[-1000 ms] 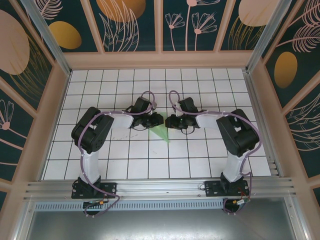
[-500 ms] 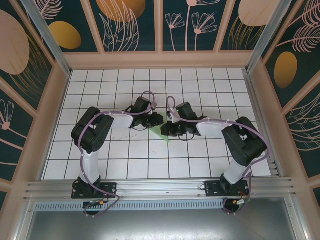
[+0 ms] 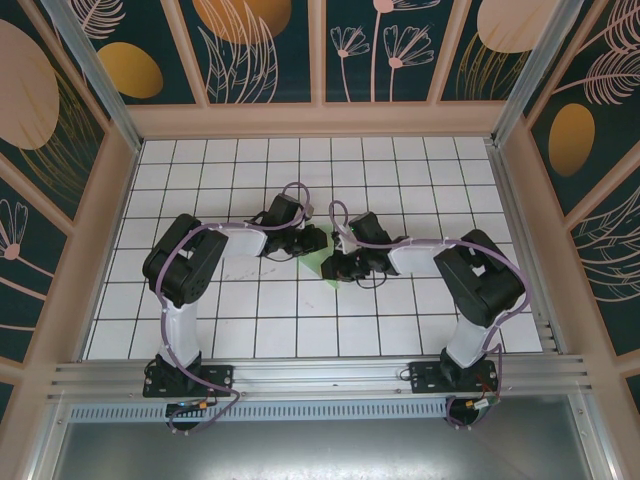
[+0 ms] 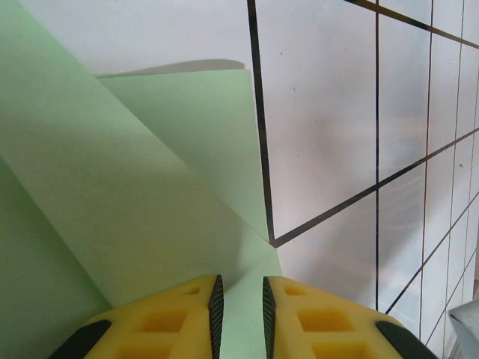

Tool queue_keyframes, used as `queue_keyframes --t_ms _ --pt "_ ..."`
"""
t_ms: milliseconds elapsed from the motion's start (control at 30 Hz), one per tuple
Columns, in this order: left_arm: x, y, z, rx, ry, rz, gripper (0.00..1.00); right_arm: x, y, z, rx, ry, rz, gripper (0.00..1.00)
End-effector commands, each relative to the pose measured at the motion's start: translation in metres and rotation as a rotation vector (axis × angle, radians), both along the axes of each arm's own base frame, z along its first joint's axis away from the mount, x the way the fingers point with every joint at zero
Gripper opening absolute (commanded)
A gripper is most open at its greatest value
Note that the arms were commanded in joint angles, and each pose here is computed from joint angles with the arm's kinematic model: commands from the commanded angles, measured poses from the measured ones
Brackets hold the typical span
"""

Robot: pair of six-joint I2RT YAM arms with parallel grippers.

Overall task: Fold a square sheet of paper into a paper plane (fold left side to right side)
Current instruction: Fourth fold the wing at the center of the table.

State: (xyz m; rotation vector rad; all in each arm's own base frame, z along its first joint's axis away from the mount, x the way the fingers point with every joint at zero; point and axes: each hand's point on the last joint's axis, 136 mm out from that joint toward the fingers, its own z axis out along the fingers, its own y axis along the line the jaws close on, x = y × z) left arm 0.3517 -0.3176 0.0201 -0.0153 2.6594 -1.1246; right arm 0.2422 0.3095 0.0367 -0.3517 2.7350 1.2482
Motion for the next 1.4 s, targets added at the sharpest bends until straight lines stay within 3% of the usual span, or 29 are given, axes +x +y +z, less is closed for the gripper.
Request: queue_keyframes --t_ms 0,833,1133,1367 --pt "-0.024 0.024 -0.046 0.142 0.102 0.012 0.25 -0.005 -0.006 -0.012 -0.025 0.027 -0.007 0.19" --pt "-0.024 0.025 -0.048 0.147 0.105 0.015 0.25 -0.021 -0.010 -0.020 -0.021 0.072 -0.001 0.19" --pt "-0.023 0.025 -0.047 0.147 0.102 0.014 0.26 0.008 -0.009 0.026 0.076 -0.036 -0.031 0.19" --pt "-0.023 0.024 -0.046 0.142 0.100 0.014 0.25 0.023 -0.004 0.020 0.109 -0.026 -0.042 0.20"
